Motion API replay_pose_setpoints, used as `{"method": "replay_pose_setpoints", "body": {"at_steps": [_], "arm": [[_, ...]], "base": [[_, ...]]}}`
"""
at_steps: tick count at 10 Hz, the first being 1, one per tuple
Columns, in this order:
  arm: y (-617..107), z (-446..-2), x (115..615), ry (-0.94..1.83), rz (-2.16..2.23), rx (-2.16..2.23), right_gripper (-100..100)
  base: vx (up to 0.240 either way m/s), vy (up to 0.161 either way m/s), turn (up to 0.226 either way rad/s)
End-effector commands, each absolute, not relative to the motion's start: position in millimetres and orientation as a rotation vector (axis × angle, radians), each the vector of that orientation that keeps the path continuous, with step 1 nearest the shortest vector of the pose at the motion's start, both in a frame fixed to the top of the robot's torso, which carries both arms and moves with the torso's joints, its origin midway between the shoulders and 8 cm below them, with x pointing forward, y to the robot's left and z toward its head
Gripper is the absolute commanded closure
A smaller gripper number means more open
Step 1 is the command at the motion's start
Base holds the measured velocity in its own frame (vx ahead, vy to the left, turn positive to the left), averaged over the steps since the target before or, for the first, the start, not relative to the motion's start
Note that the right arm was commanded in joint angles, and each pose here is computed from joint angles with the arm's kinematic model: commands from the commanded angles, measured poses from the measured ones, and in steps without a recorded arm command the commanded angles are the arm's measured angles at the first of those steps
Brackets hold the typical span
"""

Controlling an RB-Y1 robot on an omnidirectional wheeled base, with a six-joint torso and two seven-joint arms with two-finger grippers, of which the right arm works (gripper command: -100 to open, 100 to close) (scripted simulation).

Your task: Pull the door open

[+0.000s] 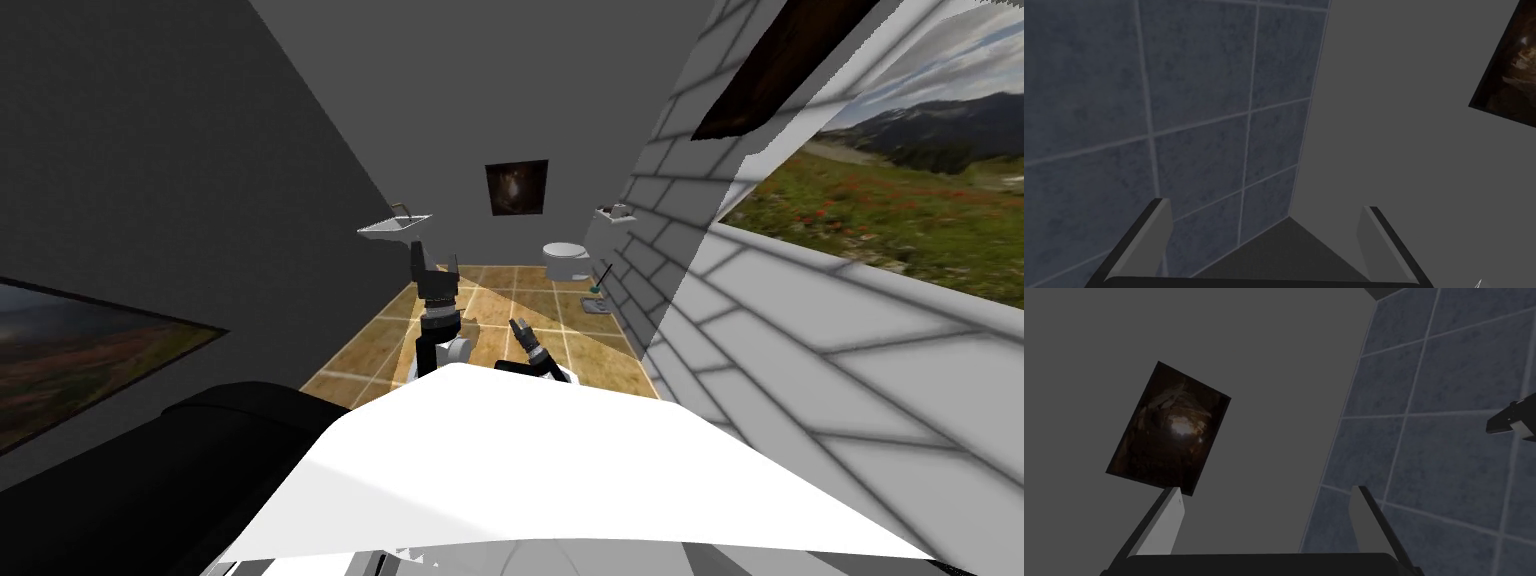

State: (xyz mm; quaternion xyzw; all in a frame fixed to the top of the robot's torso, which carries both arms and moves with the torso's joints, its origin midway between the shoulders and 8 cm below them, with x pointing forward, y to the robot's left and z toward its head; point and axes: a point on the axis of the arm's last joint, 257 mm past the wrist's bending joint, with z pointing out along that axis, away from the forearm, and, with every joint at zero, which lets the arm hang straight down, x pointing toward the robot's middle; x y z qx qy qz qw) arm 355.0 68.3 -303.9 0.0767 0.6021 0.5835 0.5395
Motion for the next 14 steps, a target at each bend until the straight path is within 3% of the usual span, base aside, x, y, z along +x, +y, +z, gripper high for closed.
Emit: {"method": "replay_pose_setpoints", "body": {"at_steps": [1, 10, 14], "arm": [[69.6, -309.3, 353.1, 1.444, 1.372, 0.153, -100], [73.6, -336.7, 345.7, 1.497, 1.286, 0.0, -100], [73.2, -345.5, 344.1, 1.51, 1.254, -0.056, -100]], "base": [[-0.122, 0.098, 0.398], [-0.094, 0.099, 0.355], [-0.076, 0.106, 0.279]]}}
